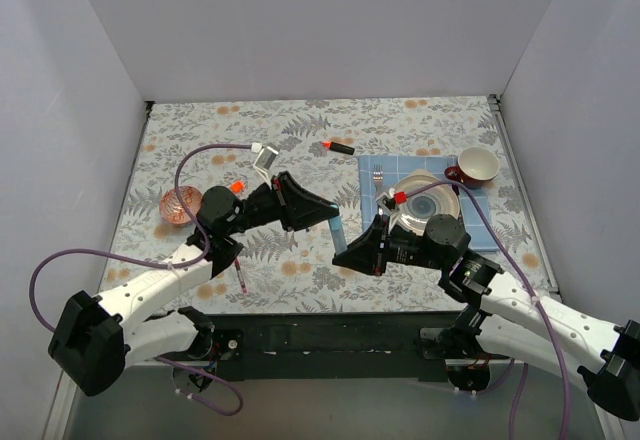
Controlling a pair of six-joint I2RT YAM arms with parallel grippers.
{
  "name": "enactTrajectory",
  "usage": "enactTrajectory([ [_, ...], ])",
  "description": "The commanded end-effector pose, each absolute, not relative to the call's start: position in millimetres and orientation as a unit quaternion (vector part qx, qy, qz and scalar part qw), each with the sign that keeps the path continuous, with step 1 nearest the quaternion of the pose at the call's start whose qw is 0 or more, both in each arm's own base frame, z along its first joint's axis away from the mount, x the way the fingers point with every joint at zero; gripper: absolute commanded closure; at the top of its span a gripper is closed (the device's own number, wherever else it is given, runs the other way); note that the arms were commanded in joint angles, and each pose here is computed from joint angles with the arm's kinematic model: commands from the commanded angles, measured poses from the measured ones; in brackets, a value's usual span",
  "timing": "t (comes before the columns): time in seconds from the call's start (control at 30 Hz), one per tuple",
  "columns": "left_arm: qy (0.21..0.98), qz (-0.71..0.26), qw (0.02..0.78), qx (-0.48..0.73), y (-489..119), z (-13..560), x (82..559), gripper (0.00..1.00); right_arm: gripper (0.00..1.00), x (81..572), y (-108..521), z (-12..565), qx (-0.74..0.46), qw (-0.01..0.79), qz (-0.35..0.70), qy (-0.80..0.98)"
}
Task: Insert the pens into the pen caps
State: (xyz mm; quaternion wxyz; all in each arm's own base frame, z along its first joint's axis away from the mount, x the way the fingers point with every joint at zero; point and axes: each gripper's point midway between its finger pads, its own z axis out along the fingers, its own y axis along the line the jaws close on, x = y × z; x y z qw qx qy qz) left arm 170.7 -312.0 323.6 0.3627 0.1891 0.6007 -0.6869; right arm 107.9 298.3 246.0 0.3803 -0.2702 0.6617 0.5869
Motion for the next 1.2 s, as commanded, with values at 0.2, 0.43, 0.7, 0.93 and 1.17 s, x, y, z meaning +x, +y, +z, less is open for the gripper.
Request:
enactTrajectory([
  [0.2,0.617,-0.706,0.226,0.264,-319.5,275.7,101.4,1.00,0.99,170.5,287.1,390.4,-0.210,0.572,0.575,0.546],
  [0.43,0.627,-0.703,0.223,0.251,-320.6,260.8,103.0,1.00,0.99,194.7,271.0,411.3,-0.194,0.591,0.571,0.536],
  [0.7,0.658,-0.678,0.247,0.216,-329.5,263.7,127.5,1.00,0.99,198.2,272.9,386.6,-0.224,0.561,0.568,0.560],
  [0.93,0.730,-0.603,0.292,0.134,-304.3,278.2,209.5,1.00,0.51,162.5,260.5,290.2,-0.246,0.472,0.556,0.639],
  [1.17,0.829,-0.465,0.307,0.044,-254.0,228.9,282.6,1.00,0.33,149.4,230.7,248.1,-0.217,0.470,0.504,0.692],
])
